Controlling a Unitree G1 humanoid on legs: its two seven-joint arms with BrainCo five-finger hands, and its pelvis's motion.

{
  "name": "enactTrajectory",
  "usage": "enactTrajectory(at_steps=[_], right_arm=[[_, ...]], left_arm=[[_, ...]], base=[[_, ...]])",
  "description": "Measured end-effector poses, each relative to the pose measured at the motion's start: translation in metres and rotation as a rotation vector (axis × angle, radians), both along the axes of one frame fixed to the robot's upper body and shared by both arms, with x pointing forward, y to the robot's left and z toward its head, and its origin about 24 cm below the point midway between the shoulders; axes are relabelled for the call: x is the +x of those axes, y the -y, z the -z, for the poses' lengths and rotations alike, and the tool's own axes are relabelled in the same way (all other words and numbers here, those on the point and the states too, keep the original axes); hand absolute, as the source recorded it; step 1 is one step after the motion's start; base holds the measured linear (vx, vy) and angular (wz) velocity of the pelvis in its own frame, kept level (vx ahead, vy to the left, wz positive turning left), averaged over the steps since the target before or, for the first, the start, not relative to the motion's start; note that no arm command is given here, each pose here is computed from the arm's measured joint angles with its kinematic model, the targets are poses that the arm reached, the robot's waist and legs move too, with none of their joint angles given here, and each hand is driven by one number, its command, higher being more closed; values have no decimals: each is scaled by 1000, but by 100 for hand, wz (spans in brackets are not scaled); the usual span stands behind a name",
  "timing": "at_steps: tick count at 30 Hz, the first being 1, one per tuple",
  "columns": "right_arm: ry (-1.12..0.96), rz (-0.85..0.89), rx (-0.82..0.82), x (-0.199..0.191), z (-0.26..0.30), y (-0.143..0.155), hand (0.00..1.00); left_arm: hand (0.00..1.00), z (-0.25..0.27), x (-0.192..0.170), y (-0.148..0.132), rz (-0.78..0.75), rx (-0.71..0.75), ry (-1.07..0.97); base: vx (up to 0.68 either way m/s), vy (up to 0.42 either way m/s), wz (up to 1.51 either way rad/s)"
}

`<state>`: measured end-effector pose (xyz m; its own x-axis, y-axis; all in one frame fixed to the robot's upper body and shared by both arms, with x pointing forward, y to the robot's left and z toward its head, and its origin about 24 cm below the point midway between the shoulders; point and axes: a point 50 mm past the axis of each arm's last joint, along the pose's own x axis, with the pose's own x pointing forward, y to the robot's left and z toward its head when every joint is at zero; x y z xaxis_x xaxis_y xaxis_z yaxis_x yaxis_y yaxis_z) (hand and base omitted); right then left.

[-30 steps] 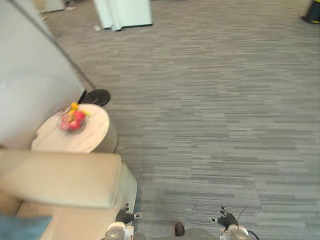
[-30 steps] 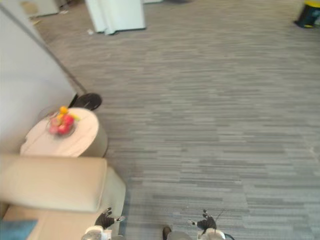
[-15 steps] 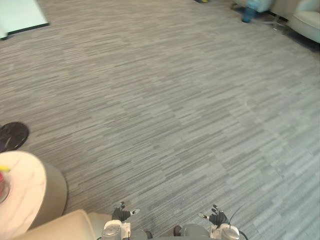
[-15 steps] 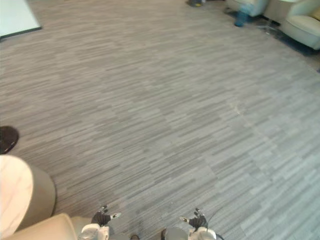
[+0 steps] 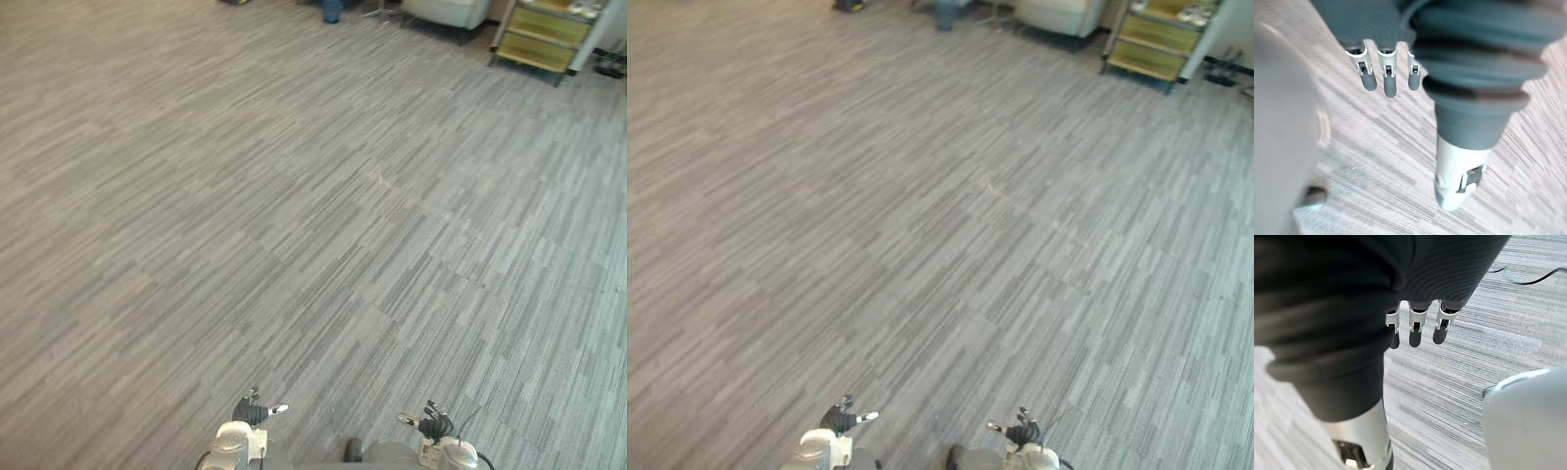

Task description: Pick up cushions and gather them together orderly.

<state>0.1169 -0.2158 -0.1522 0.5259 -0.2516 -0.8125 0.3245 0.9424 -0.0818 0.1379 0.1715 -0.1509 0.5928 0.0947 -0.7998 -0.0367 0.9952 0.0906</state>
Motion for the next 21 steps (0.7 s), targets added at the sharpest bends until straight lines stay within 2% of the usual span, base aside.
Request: enactTrajectory(at_steps=[6,10,13,21], right_arm=[[-15,89,-5,-8,1,11,0],[-28,122,71,-13,7,-13,0],[-31,129,87,-16,8,-18,0],[33,138,77,-2,2,-13,0]], left_arm=[[0,-4,6,8,44,-6,37],[0,-6,9,-1,50,19,48],[0,-6,10,-4,51,29,46],[0,0,3,3,99,28,-9]], base=[[326,136,-71],[563,222,-71],[493,129,-42],[422,21,-16]])
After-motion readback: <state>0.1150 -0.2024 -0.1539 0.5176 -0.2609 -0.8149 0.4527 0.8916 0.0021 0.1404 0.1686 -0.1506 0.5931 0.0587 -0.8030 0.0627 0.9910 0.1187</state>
